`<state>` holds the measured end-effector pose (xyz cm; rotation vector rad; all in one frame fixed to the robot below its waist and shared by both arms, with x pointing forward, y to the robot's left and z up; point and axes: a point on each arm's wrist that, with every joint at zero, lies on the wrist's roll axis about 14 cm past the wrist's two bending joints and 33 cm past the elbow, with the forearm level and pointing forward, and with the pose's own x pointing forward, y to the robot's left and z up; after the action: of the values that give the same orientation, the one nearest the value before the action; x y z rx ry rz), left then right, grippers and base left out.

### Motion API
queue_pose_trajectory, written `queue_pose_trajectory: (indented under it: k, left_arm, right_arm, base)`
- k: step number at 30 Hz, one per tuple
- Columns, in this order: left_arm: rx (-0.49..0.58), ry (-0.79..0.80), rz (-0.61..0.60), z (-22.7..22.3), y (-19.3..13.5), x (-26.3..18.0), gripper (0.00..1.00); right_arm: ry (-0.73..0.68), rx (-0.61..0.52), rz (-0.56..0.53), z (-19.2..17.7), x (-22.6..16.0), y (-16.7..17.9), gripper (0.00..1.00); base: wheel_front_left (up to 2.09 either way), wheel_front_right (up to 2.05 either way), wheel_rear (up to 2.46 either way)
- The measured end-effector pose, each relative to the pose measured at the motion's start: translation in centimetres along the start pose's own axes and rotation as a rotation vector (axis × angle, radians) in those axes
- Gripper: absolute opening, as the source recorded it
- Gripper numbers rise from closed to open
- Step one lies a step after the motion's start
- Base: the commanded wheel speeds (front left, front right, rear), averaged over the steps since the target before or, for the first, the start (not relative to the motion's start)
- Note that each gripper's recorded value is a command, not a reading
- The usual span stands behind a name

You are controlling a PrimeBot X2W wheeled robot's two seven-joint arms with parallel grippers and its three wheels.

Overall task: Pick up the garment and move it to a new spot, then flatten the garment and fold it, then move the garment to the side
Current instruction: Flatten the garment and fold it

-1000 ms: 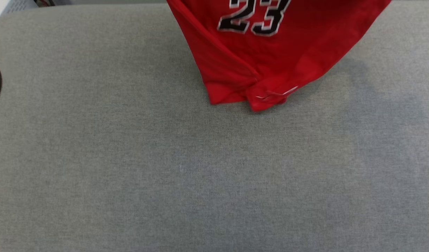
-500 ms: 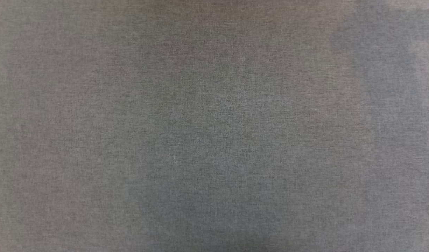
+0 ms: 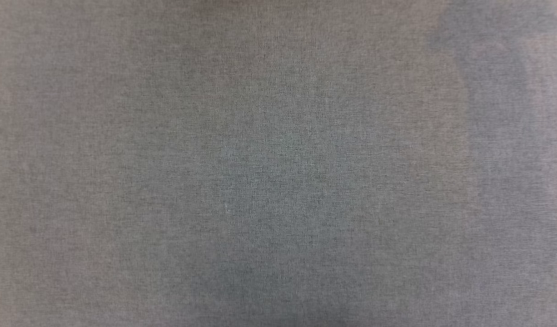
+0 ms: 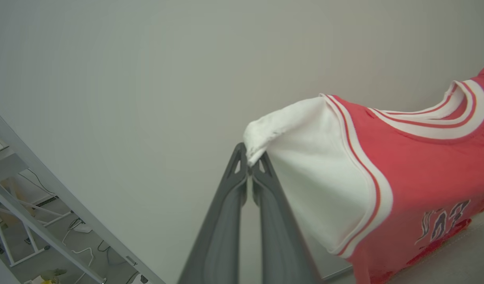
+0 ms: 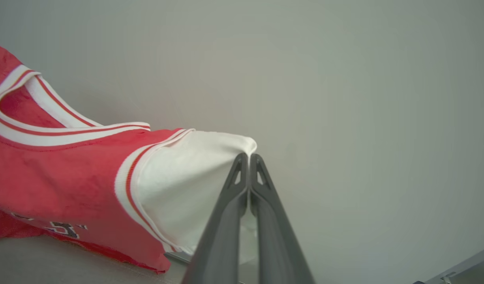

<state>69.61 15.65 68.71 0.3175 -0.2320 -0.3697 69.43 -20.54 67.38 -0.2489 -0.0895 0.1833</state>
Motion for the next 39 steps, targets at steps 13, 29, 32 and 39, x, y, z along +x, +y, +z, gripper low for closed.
queue_pose_trajectory:
  k: [13, 29, 32, 39]
  left_arm:
    - [-0.172, 0.278, 0.007, -11.4, -3.4, -11.9, 0.00]
    - [-0.399, 0.541, 0.032, -17.1, -13.8, -31.9, 0.00]
    - [-0.422, 0.586, 0.028, -17.6, -15.6, -34.7, 0.00]
    - [-0.467, 0.644, 0.082, -17.8, -16.9, -39.2, 0.00]
  right_arm:
    - [0.225, 0.135, 0.162, -12.0, -10.1, 7.7, 0.00]
    - [0.450, 0.245, 0.210, -19.5, -28.3, 9.6, 0.00]
    - [0.486, 0.275, 0.183, -20.7, -31.2, 9.3, 0.00]
    - [0.554, 0.356, 0.125, -22.8, -37.5, 9.4, 0.00]
  base:
    - [0.00, 0.00, 0.00]
    - [0.00, 0.00, 0.00]
    - [0.00, 0.00, 0.00]
    - [0.00, 0.00, 0.00]
